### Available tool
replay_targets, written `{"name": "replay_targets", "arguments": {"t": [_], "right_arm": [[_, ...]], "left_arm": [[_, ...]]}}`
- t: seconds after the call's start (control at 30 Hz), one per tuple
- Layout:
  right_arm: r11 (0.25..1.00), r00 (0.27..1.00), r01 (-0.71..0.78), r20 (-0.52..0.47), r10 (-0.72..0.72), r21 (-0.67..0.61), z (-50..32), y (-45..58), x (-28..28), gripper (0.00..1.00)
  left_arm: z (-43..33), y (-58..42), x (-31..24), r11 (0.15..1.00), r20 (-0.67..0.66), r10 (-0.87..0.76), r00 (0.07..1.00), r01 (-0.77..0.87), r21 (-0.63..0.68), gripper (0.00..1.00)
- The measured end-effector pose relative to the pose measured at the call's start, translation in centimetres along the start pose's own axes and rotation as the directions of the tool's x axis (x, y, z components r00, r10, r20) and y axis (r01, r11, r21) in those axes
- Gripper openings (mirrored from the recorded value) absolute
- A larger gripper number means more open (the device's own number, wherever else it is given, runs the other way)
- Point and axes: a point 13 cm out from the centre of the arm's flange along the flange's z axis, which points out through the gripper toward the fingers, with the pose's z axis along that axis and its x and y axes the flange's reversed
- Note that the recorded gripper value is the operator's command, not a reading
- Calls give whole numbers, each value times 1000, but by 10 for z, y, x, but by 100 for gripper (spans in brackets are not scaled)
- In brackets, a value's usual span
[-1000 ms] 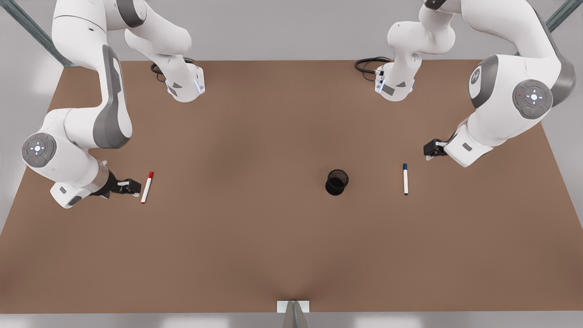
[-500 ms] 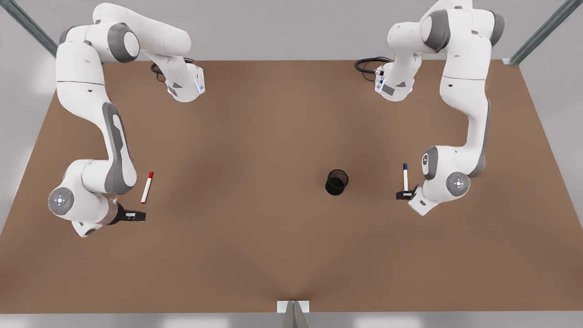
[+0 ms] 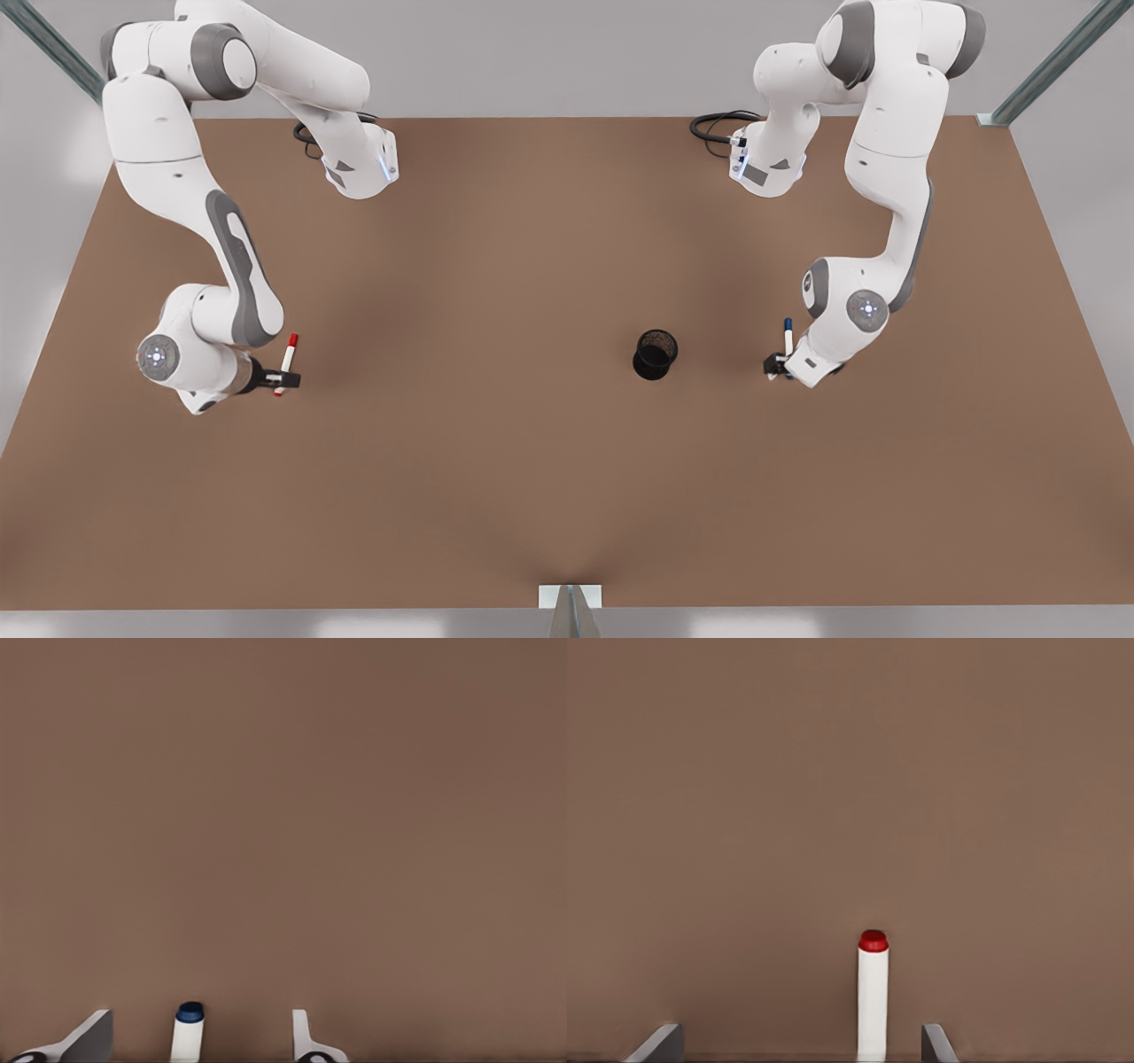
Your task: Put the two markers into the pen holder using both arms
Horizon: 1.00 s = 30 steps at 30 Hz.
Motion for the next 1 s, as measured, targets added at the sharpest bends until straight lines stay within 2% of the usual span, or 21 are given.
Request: {"name": "replay_targets", "arguments": {"t": [0.03,0.13,0.3,0.37,0.43,0.57,0.77,0.93,1.0], "right_arm": [[1000,1000,-1,-4,1,-1,5,-1,4,100],[1000,1000,-5,-16,5,0,23,-8,16,100],[1000,1000,-5,-6,5,3,38,-17,17,98],[1000,1000,-3,-1,3,4,40,-17,16,91],[1000,1000,-1,0,1,3,43,-17,15,86],[1000,1000,1,3,-1,2,46,-18,15,66],[1000,1000,3,4,-3,1,48,-19,14,42],[1000,1000,6,7,-6,-1,48,-18,13,24],[1000,1000,9,8,-9,-5,48,-18,13,21]], "left_arm": [[0,1,0,1000,3,1,1000,-1,0,86],[2,3,0,1000,9,6,1000,-6,-1,73],[8,4,10,1000,-4,14,1000,-14,-3,72],[11,5,12,1000,-9,17,1000,-18,-4,69],[13,10,13,1000,-12,15,1000,-15,-4,62],[19,12,16,1000,-21,21,1000,-21,-4,53],[23,12,18,1000,-28,31,999,-31,-4,43],[23,12,18,999,-29,38,999,-38,-4,35],[25,12,19,999,-31,40,999,-40,-4,33]]}}
